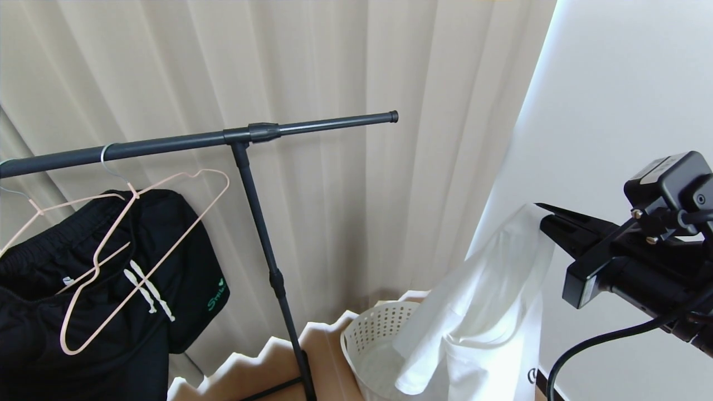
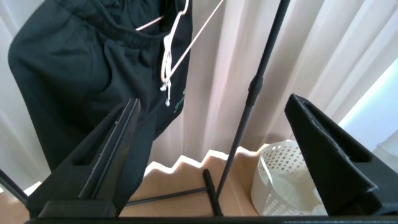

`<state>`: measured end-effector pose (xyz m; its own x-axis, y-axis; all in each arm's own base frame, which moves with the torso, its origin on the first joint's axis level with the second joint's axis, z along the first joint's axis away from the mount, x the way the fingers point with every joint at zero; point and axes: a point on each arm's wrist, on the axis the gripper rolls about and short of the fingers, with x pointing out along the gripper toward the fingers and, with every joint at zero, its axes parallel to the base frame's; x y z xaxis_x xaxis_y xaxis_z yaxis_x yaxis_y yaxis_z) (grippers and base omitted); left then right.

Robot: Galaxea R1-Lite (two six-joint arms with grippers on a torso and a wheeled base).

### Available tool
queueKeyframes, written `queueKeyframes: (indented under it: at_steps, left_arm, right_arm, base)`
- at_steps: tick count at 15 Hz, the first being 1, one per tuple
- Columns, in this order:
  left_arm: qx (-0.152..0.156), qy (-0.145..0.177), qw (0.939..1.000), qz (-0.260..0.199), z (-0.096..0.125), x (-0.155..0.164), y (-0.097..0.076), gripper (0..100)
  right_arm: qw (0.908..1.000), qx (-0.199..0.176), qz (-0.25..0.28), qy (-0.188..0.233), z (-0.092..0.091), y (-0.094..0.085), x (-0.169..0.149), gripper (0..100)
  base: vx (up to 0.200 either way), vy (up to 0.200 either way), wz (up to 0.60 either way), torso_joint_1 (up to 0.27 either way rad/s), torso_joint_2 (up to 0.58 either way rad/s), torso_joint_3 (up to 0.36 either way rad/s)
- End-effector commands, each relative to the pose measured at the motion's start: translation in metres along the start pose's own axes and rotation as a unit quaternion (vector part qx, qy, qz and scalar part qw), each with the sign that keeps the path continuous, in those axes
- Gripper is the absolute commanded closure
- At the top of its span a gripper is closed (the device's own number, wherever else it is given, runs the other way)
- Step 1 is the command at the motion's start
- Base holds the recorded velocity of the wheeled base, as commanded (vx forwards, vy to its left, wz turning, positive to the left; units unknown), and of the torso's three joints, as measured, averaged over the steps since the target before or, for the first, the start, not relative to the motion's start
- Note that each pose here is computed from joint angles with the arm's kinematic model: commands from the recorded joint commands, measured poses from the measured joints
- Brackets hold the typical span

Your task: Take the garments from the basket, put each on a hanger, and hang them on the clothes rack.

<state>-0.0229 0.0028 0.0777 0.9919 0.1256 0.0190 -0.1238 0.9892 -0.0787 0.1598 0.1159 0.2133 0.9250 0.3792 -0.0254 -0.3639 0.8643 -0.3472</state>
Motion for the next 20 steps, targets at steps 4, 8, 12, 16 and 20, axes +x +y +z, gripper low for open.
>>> queueKeyframes:
  at_steps: [4,8,12,16,20]
  left_arm:
    - [-0.001,0.0,1.0,0.001,0.0001,0.0001,0.0,0]
    - [-0.001,0.0,1.0,0.001,0.0001,0.0001,0.0,0]
    - [0.0,0.0,1.0,0.001,0.0001,0.0001,0.0,0]
    - [0.001,-0.001,1.0,0.001,0.0002,0.0001,0.0,0]
    - [0.001,-0.001,1.0,0.001,0.0002,0.0001,0.0,0]
  right_arm:
    - [1.0,-0.001,0.001,0.001,-0.0011,0.0002,-0.0011,100]
    - [1.0,-0.001,0.0,0.003,-0.002,0.0004,-0.0013,100]
    - [1.0,-0.002,0.0,0.003,-0.002,0.0004,-0.0013,100]
    - [1.0,-0.004,0.002,0.006,-0.0039,0.001,-0.0014,100]
    - [1.0,-0.004,0.002,0.007,-0.004,0.0011,-0.0014,100]
  base:
    - [0.0,0.0,0.0,0.161,-0.37,-0.212]
    - [0.0,0.0,0.0,0.074,-0.18,-0.099]
    - [0.0,0.0,0.0,0.0,0.0,0.0]
    - [0.0,0.0,0.3,0.004,0.0,0.0]
    - [0.0,0.0,0.6,0.002,0.0,0.001]
